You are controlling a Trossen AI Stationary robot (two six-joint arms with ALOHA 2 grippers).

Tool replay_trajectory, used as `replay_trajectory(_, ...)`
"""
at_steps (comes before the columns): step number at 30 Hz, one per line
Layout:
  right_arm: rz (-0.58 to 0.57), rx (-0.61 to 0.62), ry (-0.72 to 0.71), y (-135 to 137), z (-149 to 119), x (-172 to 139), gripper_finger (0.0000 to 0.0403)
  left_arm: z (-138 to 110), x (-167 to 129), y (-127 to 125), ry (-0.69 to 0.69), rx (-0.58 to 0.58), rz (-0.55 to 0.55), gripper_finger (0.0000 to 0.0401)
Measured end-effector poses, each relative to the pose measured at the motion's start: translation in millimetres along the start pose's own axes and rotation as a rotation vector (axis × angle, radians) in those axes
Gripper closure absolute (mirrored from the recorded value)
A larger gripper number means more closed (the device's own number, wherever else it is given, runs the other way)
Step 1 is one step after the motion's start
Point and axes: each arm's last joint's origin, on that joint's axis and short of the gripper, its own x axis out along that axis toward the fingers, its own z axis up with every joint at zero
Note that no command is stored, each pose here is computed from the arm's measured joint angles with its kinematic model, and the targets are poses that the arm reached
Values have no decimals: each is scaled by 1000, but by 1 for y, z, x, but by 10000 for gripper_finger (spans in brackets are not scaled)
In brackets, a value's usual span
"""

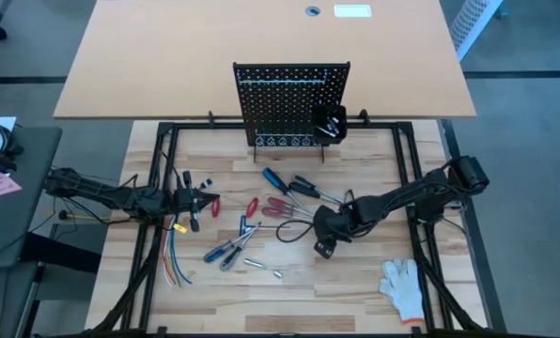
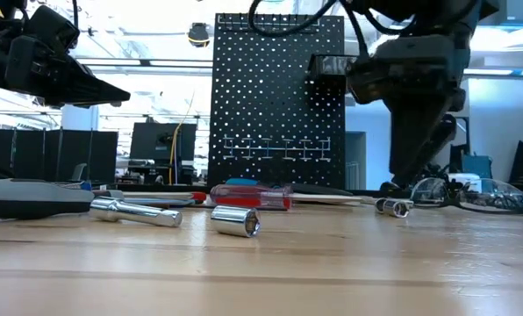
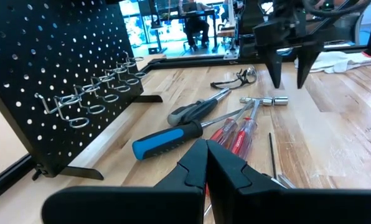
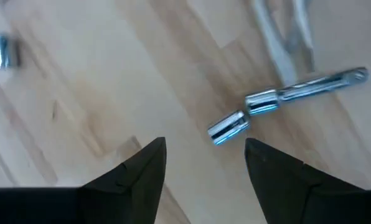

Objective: Hang tools onto peg board
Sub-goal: Put the socket into the bin of the pegboard

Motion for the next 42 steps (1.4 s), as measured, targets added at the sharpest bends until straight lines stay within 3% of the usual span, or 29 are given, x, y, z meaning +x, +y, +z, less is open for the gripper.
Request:
replay_trajectory(4,-41,74,25,-3,1,14,190,0,0,0,0,0,0,401)
replay_trajectory(12,-105,66,57,-6,0,39,216,0,0,0,-1,0,0,401)
replay_trajectory(25,-144,10,56,-9,-1,44,312,0,0,0,0,0,0,401)
replay_trajectory(34,-130,-56,56,-5,-5,37,334,0,0,0,0,0,0,401)
replay_trajectory(42,-15,-184,-50,12,-14,-1,335,0,0,0,0,0,0,401)
